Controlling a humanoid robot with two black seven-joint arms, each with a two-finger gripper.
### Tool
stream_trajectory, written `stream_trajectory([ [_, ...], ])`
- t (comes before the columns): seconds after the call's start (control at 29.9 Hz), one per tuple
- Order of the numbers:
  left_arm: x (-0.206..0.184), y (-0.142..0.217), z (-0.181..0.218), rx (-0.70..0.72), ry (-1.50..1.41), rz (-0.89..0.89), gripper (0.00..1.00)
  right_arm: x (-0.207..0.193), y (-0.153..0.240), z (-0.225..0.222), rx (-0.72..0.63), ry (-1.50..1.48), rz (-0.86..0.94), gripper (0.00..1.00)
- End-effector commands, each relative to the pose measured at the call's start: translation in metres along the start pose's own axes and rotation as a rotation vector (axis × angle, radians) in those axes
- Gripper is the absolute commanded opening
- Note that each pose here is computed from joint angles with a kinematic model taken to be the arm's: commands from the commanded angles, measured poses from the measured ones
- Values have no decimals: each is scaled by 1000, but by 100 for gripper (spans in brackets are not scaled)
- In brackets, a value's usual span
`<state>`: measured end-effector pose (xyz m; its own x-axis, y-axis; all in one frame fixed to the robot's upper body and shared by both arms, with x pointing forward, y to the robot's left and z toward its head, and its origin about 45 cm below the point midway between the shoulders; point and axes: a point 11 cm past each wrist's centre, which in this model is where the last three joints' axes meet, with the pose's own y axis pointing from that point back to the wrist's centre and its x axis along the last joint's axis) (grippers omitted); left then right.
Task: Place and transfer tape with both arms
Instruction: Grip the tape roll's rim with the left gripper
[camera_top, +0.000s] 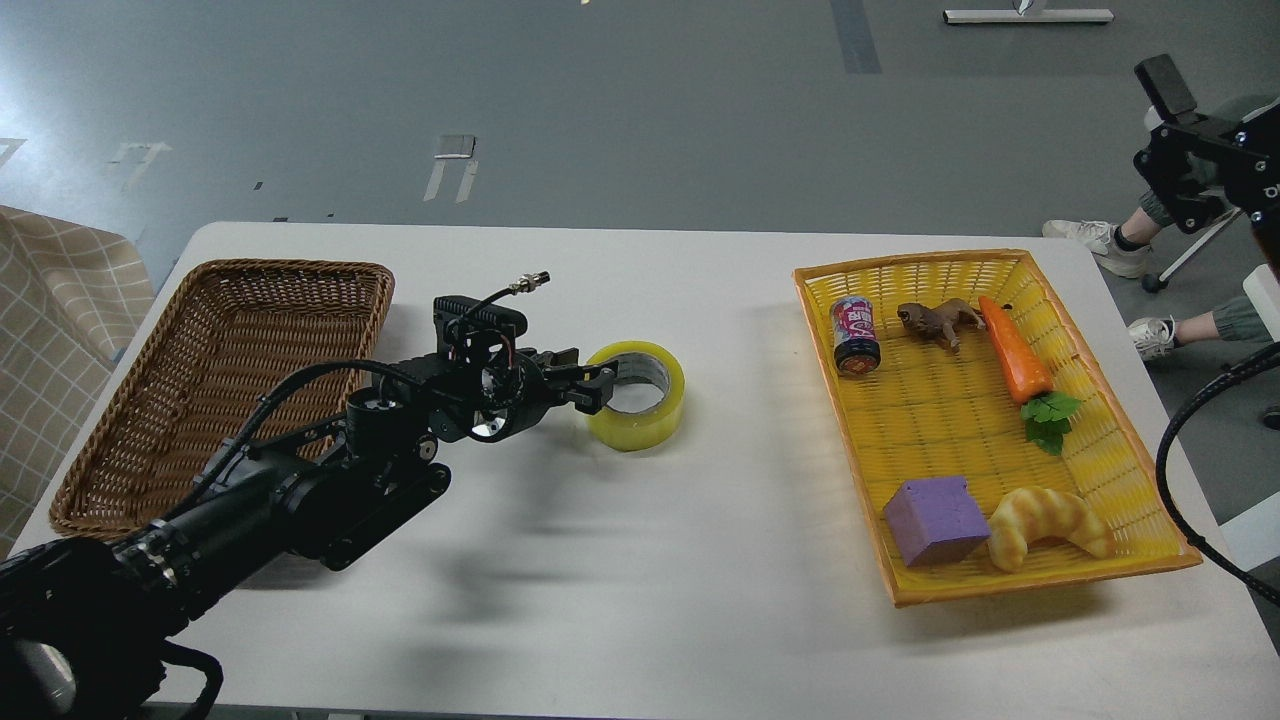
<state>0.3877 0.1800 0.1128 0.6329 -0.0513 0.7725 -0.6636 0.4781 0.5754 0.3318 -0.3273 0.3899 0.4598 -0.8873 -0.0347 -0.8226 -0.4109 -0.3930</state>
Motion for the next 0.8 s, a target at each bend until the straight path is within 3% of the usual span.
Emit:
stream_trajectory([
  [0.0,-7,-1,8,-21,-19,-17,63,3,3,0,-2,3,10,100],
  [0.3,0,0,7,-21,-26,-3,61,6,5,-4,-2,17,16,100],
  [0.4,0,1,5,-16,-29,-4,44,6,5,-4,0,18,16,100],
  [0.5,-1,3,-2,-1,-31,-7,34,8,5,-6,6,21,22,100],
  [0.77,0,6,-7,9,-38,-8,32,13,9,-10,16,28,41,100],
])
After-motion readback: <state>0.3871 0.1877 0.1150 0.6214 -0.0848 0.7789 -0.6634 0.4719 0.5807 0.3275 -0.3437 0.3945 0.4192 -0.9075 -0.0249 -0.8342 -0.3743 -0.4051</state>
